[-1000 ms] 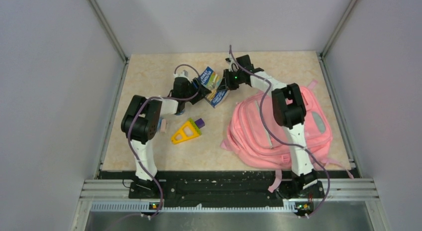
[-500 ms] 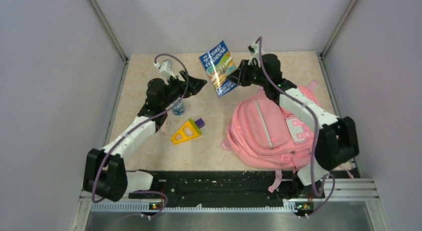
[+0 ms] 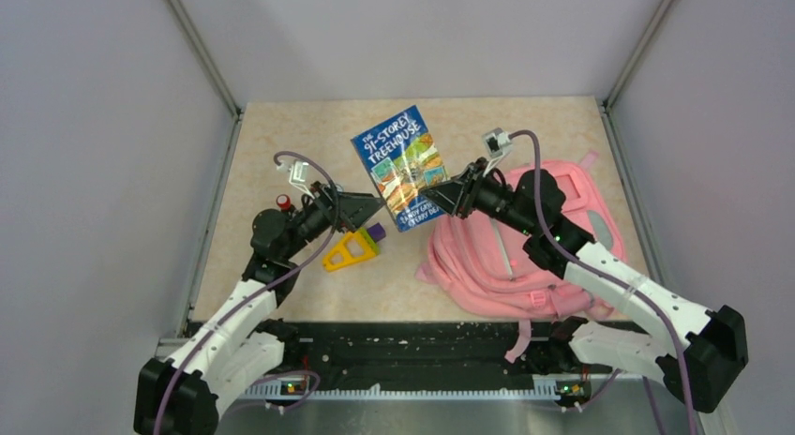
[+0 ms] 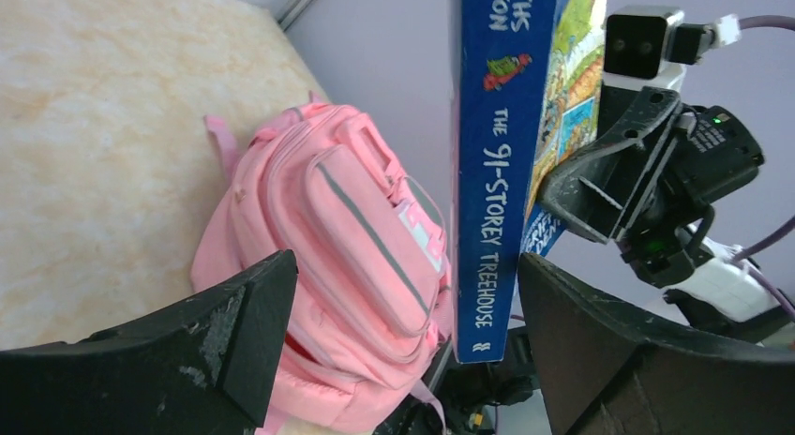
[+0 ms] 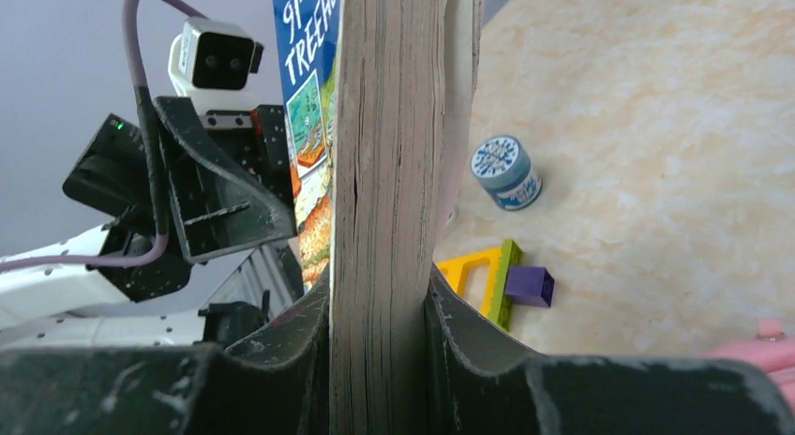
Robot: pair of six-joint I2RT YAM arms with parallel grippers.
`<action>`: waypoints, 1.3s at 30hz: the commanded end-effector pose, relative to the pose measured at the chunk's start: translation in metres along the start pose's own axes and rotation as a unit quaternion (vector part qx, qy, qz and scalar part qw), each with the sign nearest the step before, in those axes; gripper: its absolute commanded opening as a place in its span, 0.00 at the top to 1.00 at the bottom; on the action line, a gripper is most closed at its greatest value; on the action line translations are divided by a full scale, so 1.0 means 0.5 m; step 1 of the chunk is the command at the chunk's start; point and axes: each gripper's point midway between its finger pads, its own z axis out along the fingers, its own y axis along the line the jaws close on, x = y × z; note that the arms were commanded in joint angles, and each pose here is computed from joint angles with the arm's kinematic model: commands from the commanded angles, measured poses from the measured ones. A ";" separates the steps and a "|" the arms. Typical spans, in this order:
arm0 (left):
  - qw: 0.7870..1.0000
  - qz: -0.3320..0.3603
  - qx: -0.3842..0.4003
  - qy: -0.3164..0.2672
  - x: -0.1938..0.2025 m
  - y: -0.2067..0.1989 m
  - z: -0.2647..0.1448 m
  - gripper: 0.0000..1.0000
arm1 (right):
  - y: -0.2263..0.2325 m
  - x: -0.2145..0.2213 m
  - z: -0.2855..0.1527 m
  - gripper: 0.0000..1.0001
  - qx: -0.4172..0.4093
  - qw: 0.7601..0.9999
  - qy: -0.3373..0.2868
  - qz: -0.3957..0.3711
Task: Pack the student bag
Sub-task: Pick up the book from the center of the board.
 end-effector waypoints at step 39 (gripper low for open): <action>0.969 0.085 -0.220 -0.067 -0.059 0.081 -0.081 1.00 | -0.164 0.244 -0.116 0.25 0.278 0.921 0.174 -0.211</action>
